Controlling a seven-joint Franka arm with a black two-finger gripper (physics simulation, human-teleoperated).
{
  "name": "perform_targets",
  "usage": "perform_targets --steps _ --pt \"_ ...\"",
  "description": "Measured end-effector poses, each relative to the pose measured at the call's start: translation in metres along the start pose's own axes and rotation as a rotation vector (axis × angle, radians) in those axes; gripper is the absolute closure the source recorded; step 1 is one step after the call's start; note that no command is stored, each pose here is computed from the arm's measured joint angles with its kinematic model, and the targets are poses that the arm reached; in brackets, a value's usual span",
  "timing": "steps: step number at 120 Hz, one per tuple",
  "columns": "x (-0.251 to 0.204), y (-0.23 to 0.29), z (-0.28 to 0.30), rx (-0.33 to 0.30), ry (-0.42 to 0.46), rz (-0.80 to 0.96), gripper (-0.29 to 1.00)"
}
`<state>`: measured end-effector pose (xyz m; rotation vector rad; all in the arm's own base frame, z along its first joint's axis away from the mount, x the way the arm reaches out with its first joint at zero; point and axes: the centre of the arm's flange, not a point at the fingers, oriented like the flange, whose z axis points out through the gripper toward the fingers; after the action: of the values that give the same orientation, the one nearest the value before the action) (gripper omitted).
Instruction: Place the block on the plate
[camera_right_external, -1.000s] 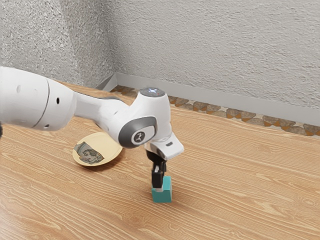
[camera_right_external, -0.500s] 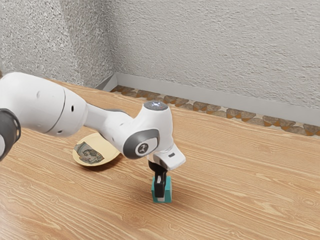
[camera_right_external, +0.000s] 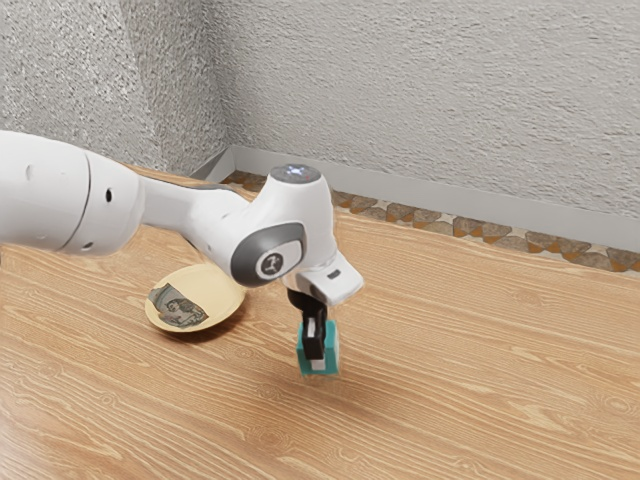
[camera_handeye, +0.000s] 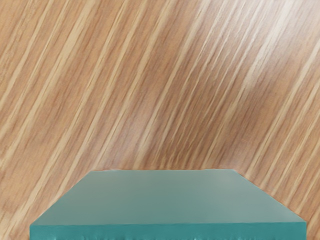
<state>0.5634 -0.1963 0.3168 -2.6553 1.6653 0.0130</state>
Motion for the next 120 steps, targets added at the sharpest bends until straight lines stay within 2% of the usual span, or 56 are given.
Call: perform_targets --steps 17,58,78,120 --pt "-0.031 -0.035 -0.032 0.015 0.012 -0.087 0.35" --pt "-0.144 -0.126 -0.058 -0.021 -0.02 -0.326 0.34" --pt "-0.201 -0.158 -0.048 -0.04 -0.055 -0.416 0.34" --pt "-0.248 -0.206 0.01 -0.1 -0.093 -0.463 0.36"
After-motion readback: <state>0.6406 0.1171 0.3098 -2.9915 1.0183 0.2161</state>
